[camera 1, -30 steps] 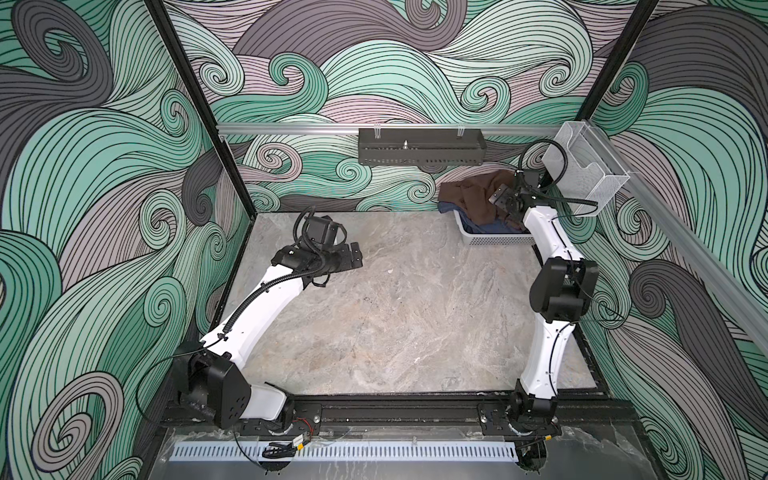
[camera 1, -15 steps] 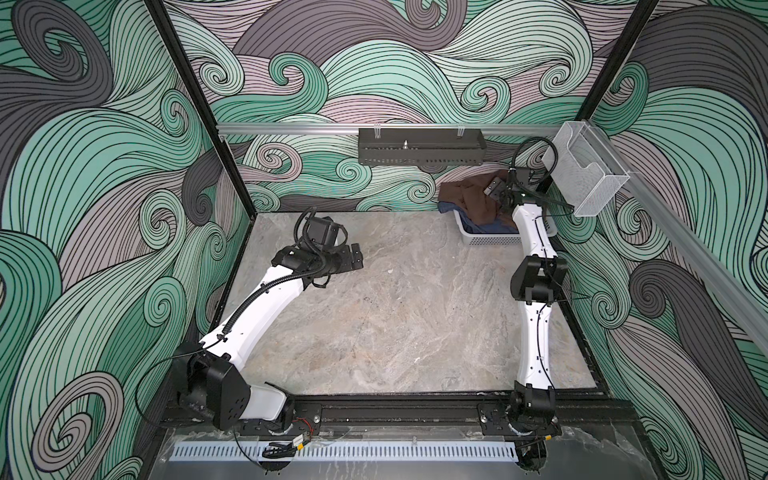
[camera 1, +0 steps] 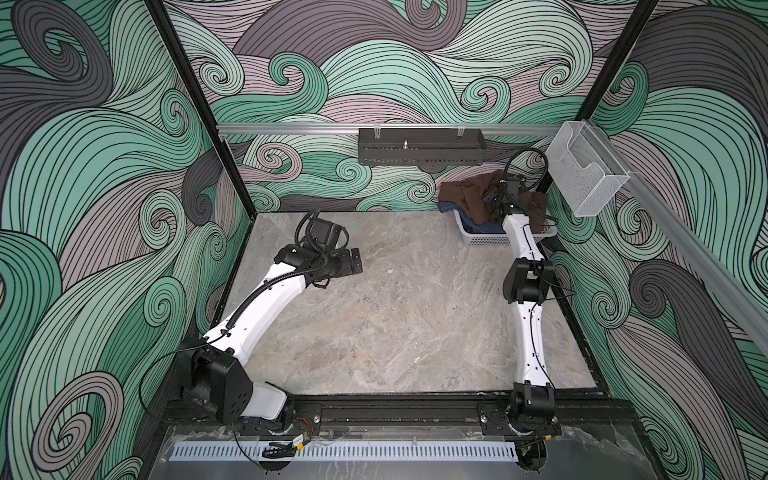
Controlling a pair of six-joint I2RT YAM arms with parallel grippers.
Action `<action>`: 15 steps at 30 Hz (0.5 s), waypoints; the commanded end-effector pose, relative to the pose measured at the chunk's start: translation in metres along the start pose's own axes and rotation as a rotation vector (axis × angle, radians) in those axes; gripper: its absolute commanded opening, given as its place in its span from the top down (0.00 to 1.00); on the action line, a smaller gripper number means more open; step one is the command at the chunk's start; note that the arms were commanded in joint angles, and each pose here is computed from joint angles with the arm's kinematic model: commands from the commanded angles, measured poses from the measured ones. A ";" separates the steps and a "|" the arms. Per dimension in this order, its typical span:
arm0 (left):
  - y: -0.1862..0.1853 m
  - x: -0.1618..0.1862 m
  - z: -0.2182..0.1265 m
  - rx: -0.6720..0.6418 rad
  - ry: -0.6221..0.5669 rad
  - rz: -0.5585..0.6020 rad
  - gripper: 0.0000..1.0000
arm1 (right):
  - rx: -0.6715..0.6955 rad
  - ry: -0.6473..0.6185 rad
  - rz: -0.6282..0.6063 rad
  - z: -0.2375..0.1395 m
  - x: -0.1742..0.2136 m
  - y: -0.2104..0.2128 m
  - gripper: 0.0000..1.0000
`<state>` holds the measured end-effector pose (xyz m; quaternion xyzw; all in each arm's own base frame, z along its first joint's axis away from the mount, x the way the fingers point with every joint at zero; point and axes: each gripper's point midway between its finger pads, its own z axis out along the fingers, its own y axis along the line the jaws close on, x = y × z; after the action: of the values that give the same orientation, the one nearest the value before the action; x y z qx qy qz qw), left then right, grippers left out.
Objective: Fold and stack the trousers
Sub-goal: 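Lift the brown trousers out of the basket with the right gripper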
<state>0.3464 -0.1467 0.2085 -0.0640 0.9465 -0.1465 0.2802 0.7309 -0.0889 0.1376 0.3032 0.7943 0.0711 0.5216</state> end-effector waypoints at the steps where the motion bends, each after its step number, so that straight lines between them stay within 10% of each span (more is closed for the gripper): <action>1: -0.003 -0.004 -0.011 -0.006 -0.004 0.001 0.01 | -0.015 -0.105 0.011 -0.008 -0.030 0.011 0.69; 7: -0.010 -0.014 -0.019 0.009 -0.022 0.014 0.01 | -0.041 -0.206 -0.042 -0.062 -0.094 0.045 0.93; 15: -0.019 -0.027 -0.030 0.047 -0.078 0.038 0.01 | -0.089 -0.270 -0.082 -0.166 -0.162 0.091 1.00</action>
<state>0.3520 -0.1491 0.2351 -0.0579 0.9390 -0.1551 0.3015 0.6989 -0.0827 0.2686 0.2731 0.7729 0.0426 0.5711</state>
